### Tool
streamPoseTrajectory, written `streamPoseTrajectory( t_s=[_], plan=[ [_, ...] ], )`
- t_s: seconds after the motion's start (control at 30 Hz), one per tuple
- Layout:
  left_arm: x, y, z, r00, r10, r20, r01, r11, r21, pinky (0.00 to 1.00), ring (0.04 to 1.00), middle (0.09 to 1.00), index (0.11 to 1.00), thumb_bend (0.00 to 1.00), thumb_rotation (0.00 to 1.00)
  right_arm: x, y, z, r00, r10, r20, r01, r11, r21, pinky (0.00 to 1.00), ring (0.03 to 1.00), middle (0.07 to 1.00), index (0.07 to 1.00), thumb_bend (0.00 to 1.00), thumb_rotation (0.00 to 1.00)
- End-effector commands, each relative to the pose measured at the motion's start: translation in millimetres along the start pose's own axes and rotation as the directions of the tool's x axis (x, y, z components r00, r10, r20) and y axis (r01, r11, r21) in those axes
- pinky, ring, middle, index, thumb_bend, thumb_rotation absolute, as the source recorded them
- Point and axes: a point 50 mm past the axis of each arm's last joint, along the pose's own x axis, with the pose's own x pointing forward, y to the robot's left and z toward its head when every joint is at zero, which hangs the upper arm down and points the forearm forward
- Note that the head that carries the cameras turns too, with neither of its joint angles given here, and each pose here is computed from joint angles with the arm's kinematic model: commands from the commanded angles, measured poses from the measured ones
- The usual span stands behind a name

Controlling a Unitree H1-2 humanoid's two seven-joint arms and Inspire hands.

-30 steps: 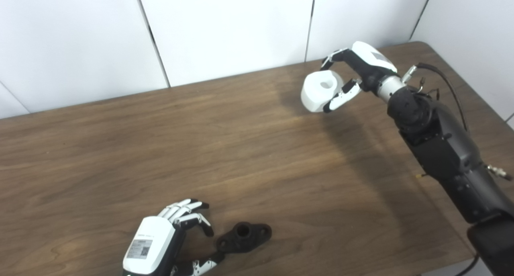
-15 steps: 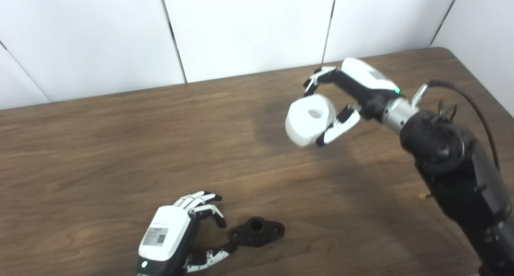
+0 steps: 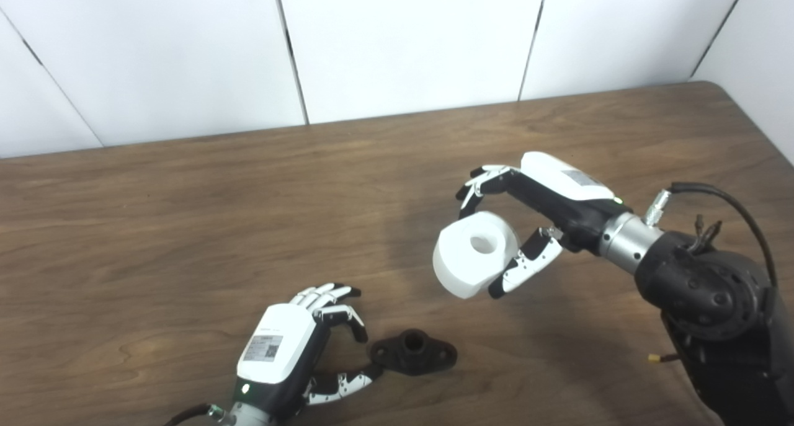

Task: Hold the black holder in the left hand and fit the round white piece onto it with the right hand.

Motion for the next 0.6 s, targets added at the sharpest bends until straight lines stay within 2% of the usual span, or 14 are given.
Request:
streamPoseTrajectory(
  t_s=[0.0, 0.17, 0.2, 0.23, 0.3, 0.4, 0.57],
  plan=[
    [-2.1, -11.3, -5.1, 0.996, -0.075, -0.051, 0.075, 0.997, -0.009, 0.87, 0.884, 0.836, 0.493, 0.51, 0.05, -1.9, -14.0, 5.7, 0.998, -0.054, 0.022, 0.055, 0.998, -0.020, 0.88, 0.909, 0.787, 0.481, 0.52, 0.13],
    [-1.1, -9.3, -3.6, 0.997, -0.059, -0.055, 0.059, 0.998, -0.005, 0.86, 0.876, 0.828, 0.496, 0.52, 0.07, -0.5, -14.7, 2.7, 0.999, -0.053, 0.012, 0.053, 0.999, -0.008, 0.89, 0.910, 0.787, 0.482, 0.52, 0.13],
    [-0.7, -8.7, -3.2, 0.997, -0.056, -0.059, 0.055, 0.998, -0.007, 0.86, 0.874, 0.829, 0.604, 0.72, 0.11, -0.2, -14.9, 2.4, 0.999, -0.052, 0.011, 0.052, 0.999, -0.008, 0.88, 0.909, 0.787, 0.481, 0.52, 0.13],
    [-0.3, -7.8, -2.7, 0.996, -0.053, -0.066, 0.052, 0.998, -0.017, 0.86, 0.875, 0.830, 0.646, 0.80, 0.15, 0.0, -15.0, 2.1, 0.999, -0.052, 0.010, 0.052, 0.999, -0.009, 0.88, 0.908, 0.786, 0.481, 0.52, 0.13],
    [0.2, -5.3, -1.9, 0.995, -0.050, -0.081, 0.046, 0.997, -0.056, 0.87, 0.882, 0.836, 0.707, 0.90, 0.24, 0.5, -15.3, 1.1, 0.999, -0.052, 0.009, 0.052, 0.999, -0.008, 0.88, 0.906, 0.784, 0.481, 0.52, 0.13],
    [0.6, -0.1, -1.1, 0.994, -0.056, -0.094, 0.044, 0.991, -0.130, 0.90, 0.901, 0.856, 0.755, 0.96, 0.30, 1.6, -15.8, -0.4, 0.999, -0.053, 0.006, 0.053, 0.999, 0.002, 0.89, 0.906, 0.783, 0.481, 0.52, 0.13],
    [1.1, 15.3, 2.7, 0.997, -0.037, -0.070, 0.018, 0.966, -0.258, 0.92, 0.933, 0.892, 0.809, 1.00, 0.28, 2.9, -18.8, -5.1, 0.998, -0.058, -0.011, 0.058, 0.998, 0.002, 0.86, 0.906, 0.784, 0.481, 0.52, 0.13]
  ],
)
